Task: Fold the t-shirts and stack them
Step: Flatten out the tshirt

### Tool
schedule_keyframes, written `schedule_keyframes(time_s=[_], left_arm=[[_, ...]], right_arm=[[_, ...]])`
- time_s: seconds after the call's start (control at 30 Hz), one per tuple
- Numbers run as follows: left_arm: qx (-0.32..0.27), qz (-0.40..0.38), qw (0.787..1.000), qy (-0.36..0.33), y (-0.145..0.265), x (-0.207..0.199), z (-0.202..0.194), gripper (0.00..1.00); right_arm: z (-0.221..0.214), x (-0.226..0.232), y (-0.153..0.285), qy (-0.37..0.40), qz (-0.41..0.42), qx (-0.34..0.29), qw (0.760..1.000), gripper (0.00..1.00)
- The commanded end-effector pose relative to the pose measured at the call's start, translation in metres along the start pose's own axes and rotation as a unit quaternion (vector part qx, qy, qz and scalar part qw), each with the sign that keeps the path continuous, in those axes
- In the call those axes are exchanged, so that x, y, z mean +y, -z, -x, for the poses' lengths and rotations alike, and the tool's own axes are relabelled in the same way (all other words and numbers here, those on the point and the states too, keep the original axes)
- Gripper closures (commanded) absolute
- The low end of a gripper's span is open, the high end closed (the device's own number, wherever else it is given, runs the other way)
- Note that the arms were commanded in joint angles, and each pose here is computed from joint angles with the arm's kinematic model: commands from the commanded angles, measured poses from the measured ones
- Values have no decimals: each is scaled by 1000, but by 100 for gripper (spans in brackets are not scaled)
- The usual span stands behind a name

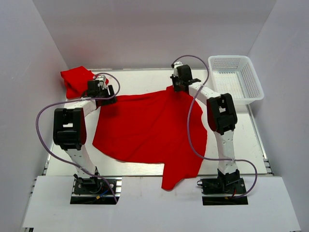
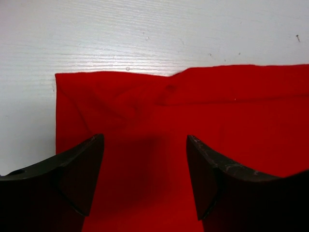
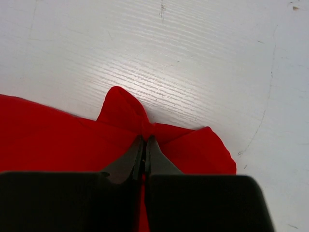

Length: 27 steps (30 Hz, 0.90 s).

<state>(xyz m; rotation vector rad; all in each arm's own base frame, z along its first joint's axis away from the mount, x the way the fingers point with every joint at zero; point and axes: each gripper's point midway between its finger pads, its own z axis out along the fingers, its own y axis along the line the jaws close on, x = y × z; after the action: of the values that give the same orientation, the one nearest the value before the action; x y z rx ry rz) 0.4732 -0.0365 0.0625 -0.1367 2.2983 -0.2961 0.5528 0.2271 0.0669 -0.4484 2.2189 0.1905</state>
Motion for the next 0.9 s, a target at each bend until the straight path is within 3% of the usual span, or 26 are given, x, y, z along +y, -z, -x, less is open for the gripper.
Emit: schedule_keyframes(time_s=[0.0, 0.07, 0.1, 0.13, 0.17, 0.27, 0.3, 0.5, 0.87], left_arm=[[-15, -9, 1000, -10, -4, -6, 15, 21], [-15, -14, 1000, -15, -7, -7, 17, 21], [-15, -14, 1000, -15, -10, -7, 18, 21], [-15, -14, 1000, -15, -10, -7, 18, 21], [-15, -14, 1000, -15, -12, -6, 20, 21], [-23, -20, 999, -16, -14, -10, 29, 21], [-21, -20, 999, -16, -17, -9, 29, 21], [-32, -22, 999, -18, -23, -11, 42, 21], [-22, -20, 999, -21, -26, -9, 36, 21]], right_arm=[[1, -11, -9, -3, -15, -1, 1000, 100], [2, -10, -15, -8, -5, -5, 1000, 100], [6, -12, -17, -9, -3, -7, 1000, 95], [-5, -11, -20, -10, 0, 13, 1000, 79], [0, -12, -18, -9, -3, 10, 1000, 47], [6, -17, -11, -11, -11, 2, 1000, 20], [13, -17, -6, -11, -11, -7, 1000, 17], [53, -22, 3, -9, -4, -49, 999, 12], [25, 2, -19, 2, 45, -20, 999, 18]])
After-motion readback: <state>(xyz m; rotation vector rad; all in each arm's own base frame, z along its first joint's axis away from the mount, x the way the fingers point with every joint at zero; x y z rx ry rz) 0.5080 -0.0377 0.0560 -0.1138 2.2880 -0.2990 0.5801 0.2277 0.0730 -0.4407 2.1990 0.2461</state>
